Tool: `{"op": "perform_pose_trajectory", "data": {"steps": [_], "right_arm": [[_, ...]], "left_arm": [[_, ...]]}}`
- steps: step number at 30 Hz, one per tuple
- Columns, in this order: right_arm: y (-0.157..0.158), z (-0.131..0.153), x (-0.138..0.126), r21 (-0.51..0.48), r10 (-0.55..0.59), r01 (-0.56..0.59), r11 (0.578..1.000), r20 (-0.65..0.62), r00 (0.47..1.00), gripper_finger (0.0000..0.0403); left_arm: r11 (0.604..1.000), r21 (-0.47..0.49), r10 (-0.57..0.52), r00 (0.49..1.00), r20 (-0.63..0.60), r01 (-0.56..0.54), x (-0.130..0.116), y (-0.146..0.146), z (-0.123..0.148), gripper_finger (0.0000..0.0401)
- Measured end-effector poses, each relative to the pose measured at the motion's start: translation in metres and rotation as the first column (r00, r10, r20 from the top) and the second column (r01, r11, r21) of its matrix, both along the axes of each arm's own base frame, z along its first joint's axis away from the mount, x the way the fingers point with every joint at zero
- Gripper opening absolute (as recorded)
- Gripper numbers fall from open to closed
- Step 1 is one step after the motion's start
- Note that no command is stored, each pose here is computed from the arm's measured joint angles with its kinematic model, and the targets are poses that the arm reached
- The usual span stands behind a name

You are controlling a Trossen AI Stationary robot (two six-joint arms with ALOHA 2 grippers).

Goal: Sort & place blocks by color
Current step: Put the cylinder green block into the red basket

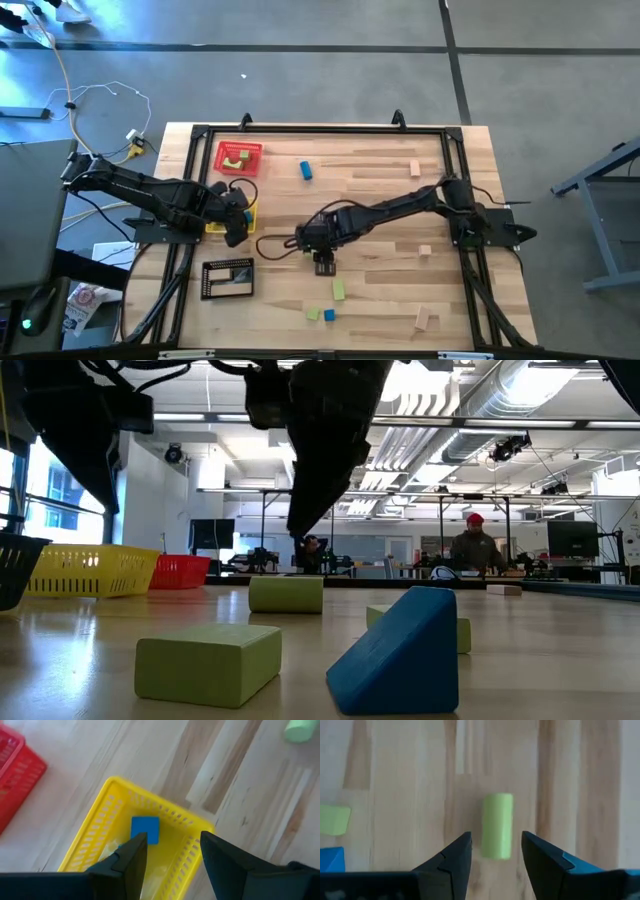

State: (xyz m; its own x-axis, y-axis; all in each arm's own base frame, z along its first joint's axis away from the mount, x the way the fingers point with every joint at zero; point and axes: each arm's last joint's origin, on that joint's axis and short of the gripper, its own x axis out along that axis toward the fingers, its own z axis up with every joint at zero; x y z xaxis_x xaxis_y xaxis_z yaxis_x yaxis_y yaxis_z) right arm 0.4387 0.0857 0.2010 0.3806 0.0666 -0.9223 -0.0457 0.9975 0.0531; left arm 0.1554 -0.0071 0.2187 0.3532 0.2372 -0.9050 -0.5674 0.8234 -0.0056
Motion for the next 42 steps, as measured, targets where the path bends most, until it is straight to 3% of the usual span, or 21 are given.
{"op": "perform_pose_trajectory", "data": {"steps": [13,24,32,42], "right_arm": [[-0.001,-0.041,0.0,0.012,-0.017,0.018,1.0,-0.018,1.0,0.0158],[0.0,-0.059,0.003,0.037,-0.006,0.007,0.999,-0.035,0.999,0.0157],[-0.009,-0.058,0.004,0.049,-0.026,0.028,0.998,-0.039,0.999,0.0097],[-0.044,-0.041,0.017,-0.001,-0.066,0.066,0.998,0.029,0.997,0.0097]], "left_arm": [[1.0,0.0,-0.011,0.999,0.041,0.011,0.004,0.0,0.002,0.0168],[1.0,0.005,-0.025,0.998,0.059,0.025,0.006,-0.001,0.003,0.0168],[1.0,0.009,-0.03,0.998,0.059,0.03,0.006,0.0,0.003,0.0168],[0.967,0.109,-0.233,0.972,0.017,0.23,0.008,0.0,0.004,0.0168]]}}
